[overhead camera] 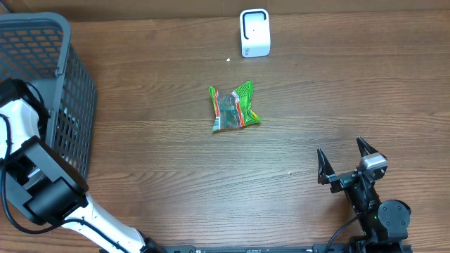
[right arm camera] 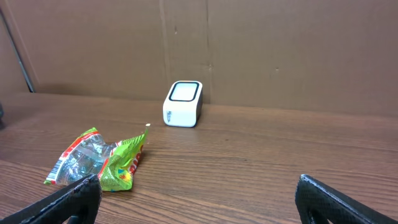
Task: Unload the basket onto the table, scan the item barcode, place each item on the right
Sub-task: 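Reach into the basket and grasp the mint-green wipes pack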
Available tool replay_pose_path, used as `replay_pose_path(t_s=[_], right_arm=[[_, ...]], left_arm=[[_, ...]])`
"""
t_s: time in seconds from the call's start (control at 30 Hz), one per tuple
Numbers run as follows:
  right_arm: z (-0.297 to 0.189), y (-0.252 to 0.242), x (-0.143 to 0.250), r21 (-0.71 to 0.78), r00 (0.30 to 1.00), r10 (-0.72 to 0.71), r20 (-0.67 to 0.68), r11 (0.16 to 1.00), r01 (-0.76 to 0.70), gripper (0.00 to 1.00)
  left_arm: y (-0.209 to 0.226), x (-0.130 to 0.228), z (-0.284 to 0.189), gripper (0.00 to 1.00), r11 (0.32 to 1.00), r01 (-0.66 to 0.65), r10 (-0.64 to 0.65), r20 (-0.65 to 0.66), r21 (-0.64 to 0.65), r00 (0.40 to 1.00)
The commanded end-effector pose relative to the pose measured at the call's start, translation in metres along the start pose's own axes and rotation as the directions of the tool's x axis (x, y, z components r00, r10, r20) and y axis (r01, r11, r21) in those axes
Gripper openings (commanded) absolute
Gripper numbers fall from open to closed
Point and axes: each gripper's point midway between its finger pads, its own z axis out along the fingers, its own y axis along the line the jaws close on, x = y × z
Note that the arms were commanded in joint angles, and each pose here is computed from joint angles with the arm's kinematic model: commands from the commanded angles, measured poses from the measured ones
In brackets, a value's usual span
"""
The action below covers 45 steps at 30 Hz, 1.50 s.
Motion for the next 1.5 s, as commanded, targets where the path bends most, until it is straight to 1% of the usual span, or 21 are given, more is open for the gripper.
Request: replay_pose_path(t_s=[0.0,0.17,0.33,0.37,0.53,0.7,0.73,0.77,0.8,0.87,0.9,0.97,1.17,1.37,1.43,1.47], right_arm=[[0.0,0.002,0.001,-0.011,1.0,0.005,0.006,1.0,-0.005,1.0],[0.0,0.002,0.001,-0.011,1.0,0.005,0.006,1.0,-0.005,1.0],[0.0,0.002,0.001,-0.011,1.0,0.005,0.006,1.0,-0.005,1.0],[0.0,0.002,0.001,-0.011,1.0,0.005,0.006,1.0,-0.005,1.0],[0.0,0.002,0.001,-0.011,1.0,0.005,0.006,1.0,-0.005,1.0],[0.0,0.002,0.001,-0.011,1.0,0.005,0.006,1.0,-0.005,1.0],[0.0,0.002,0.001,-0.011,1.0,0.005,0.006,1.0,-0.005,1.0],[0.0,0.002,0.001,-0.011,1.0,0.005,0.006,1.0,-0.005,1.0],[0.0,0.002,0.001,-0.011,1.0,0.005,0.006,1.0,-0.005,1.0],[0.0,0.002,0.001,-0.011,1.0,0.005,0.006,1.0,-0.005,1.0],[0.0,0.002,0.001,-0.011,1.0,0.005,0.006,1.0,-0.005,1.0],[0.0,0.002,0.001,-0.011,1.0,0.005,0.006,1.0,-0.005,1.0],[0.0,0.002,0.001,-0.011,1.0,0.005,0.006,1.0,-0.005,1.0],[0.0,0.002,0.001,-0.011,1.0,0.005,0.006,1.0,-0.005,1.0],[0.0,0.002,0.001,-0.011,1.0,0.005,0.006,1.0,-0.005,1.0],[0.0,0.002,0.001,-0.011,1.0,0.005,0.006,1.0,-0.005,1.0]], left_arm=[[-0.001,0.004,0.011,0.04,1.0,-0.003,0.002,-0.044,-0.018,0.999],[-0.004,-0.012,-0.026,0.04,1.0,-0.003,0.002,-0.023,-0.012,1.0],[-0.008,-0.031,-0.076,0.04,1.0,0.0,0.0,0.021,0.006,1.0],[-0.008,-0.034,-0.092,0.04,1.0,0.0,0.0,0.035,0.009,0.999],[-0.012,-0.038,-0.134,0.04,0.999,-0.001,-0.001,0.064,0.043,0.998],[-0.013,-0.043,-0.173,0.04,0.998,-0.003,-0.004,0.124,0.06,0.992],[-0.013,-0.044,-0.174,0.21,0.998,-0.003,-0.005,0.13,0.06,0.991],[-0.013,-0.044,-0.174,0.38,0.998,-0.003,-0.005,0.132,0.061,0.991],[-0.013,-0.044,-0.17,0.49,0.998,-0.003,-0.005,0.126,0.056,0.992],[-0.012,-0.042,-0.161,0.69,0.999,-0.022,0.017,0.104,0.045,0.994],[-0.011,-0.04,-0.154,0.73,0.998,-0.045,0.041,0.089,0.04,0.995],[-0.011,-0.035,-0.137,0.77,0.995,-0.098,0.096,0.053,0.03,0.994],[-0.008,-0.01,-0.073,0.76,0.982,-0.187,0.188,-0.066,0.024,0.98],[-0.005,0.01,-0.02,0.74,0.979,-0.201,0.202,-0.117,0.023,0.972],[-0.004,0.013,-0.011,0.73,0.979,-0.201,0.202,-0.117,0.022,0.972],[-0.004,0.014,-0.007,0.7,0.979,-0.2,0.201,-0.115,0.023,0.973]])
